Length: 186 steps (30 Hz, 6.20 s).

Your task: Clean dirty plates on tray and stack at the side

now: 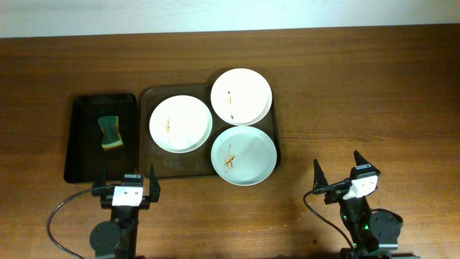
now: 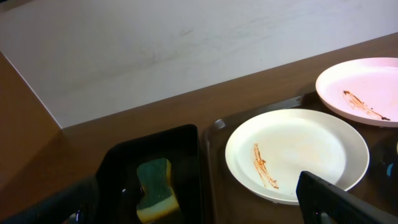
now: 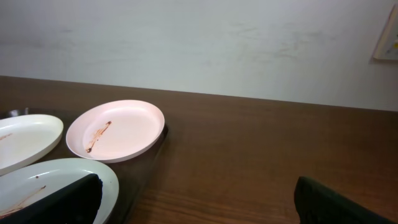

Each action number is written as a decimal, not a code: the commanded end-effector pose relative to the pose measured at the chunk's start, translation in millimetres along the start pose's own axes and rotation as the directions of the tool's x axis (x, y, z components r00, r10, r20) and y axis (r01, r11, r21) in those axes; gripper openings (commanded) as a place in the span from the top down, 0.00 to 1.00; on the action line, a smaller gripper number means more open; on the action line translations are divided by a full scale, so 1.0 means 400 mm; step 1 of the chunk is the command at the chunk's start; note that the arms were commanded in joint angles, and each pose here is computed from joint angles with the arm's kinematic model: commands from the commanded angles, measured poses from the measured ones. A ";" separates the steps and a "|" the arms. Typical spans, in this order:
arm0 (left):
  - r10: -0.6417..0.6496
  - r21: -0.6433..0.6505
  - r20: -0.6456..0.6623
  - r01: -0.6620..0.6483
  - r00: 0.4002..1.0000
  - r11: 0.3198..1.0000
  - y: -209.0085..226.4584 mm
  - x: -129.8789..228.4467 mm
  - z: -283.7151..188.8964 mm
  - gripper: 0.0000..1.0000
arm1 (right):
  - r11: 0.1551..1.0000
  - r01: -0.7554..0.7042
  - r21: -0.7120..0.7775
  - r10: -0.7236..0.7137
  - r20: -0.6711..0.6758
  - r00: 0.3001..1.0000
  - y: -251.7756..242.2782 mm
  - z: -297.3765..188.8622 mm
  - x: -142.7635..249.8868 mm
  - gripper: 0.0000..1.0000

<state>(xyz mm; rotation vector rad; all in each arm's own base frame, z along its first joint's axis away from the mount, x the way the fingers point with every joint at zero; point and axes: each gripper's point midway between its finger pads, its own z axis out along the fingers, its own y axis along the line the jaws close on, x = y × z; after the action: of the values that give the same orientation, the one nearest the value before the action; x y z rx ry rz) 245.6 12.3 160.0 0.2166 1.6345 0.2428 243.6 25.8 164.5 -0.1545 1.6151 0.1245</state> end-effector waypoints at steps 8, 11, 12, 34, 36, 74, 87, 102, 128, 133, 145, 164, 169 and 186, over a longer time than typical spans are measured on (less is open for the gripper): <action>0.016 0.010 0.006 -0.016 1.000 1.000 -0.006 0.002 0.000 0.01 | 1.000 -0.008 -0.003 0.008 -0.002 1.000 0.003 0.001 0.007 0.02; 0.016 0.010 0.006 -0.016 1.000 1.000 -0.006 0.002 0.000 0.01 | 1.000 -0.008 -0.003 0.008 -0.002 1.000 0.003 0.001 0.007 0.02; 0.016 0.010 0.006 -0.016 1.000 1.000 -0.006 0.002 0.000 0.01 | 1.000 -0.008 -0.003 0.008 -0.002 1.000 0.003 0.001 0.007 0.02; 0.016 0.010 0.006 -0.016 1.000 1.000 -0.006 0.002 0.000 0.01 | 1.000 -0.008 -0.003 0.008 -0.002 1.000 0.003 0.001 0.007 0.02; 0.016 0.010 0.006 -0.016 1.000 1.000 -0.006 0.002 0.000 0.01 | 1.000 -0.008 0.001 0.008 -0.002 1.000 0.001 0.001 0.007 0.02; -0.103 0.286 -0.700 0.410 0.706 0.866 -0.036 -0.117 0.344 0.01 | 0.911 -0.368 -0.188 0.215 -0.545 0.810 0.126 0.436 -0.255 0.02; -0.480 -0.319 -0.747 0.386 0.459 0.866 0.247 0.097 0.341 0.08 | 0.817 -0.492 -0.300 0.055 -0.809 0.585 0.713 0.608 0.025 0.01; -0.472 -0.330 -0.773 0.367 0.423 0.870 0.241 0.175 0.373 0.16 | 0.947 -0.315 0.062 0.203 -0.876 0.438 0.682 0.592 0.304 0.53; -0.447 -0.329 -0.842 0.371 0.300 0.868 0.165 0.445 0.451 0.99 | 0.948 -0.313 0.057 0.194 -0.885 0.424 0.691 0.599 0.359 0.96; -0.412 -0.165 -0.823 0.531 0.390 0.831 0.136 0.255 0.502 0.99 | 0.939 -0.345 0.004 0.158 -0.894 0.420 0.706 0.600 0.342 0.96; -0.110 0.081 -0.934 0.499 0.341 0.863 -0.235 0.240 0.486 0.99 | 0.895 -0.447 -0.004 0.170 -0.922 0.349 0.694 0.602 0.332 0.96; -0.284 -0.244 -0.928 0.181 0.242 0.953 -0.138 0.430 0.492 0.99 | 0.888 -0.461 -0.010 0.178 -0.915 0.362 0.694 0.616 0.326 0.96; 0.021 0.054 -0.996 0.388 0.090 0.920 -0.338 0.399 0.359 0.99 | 0.885 -0.465 -0.015 0.179 -0.911 0.372 0.697 0.622 0.323 0.96; -0.366 -0.403 -0.908 -0.186 0.202 0.896 -0.172 0.512 0.254 0.99 | 0.892 -0.453 -0.014 0.194 -0.892 0.408 0.688 0.644 0.316 0.96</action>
<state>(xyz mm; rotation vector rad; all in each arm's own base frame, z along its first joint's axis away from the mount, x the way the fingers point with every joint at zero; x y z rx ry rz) 410.8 -3.6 -0.1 -0.5692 2.6343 0.5252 433.5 343.0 18.1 -0.1024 2.7097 0.7001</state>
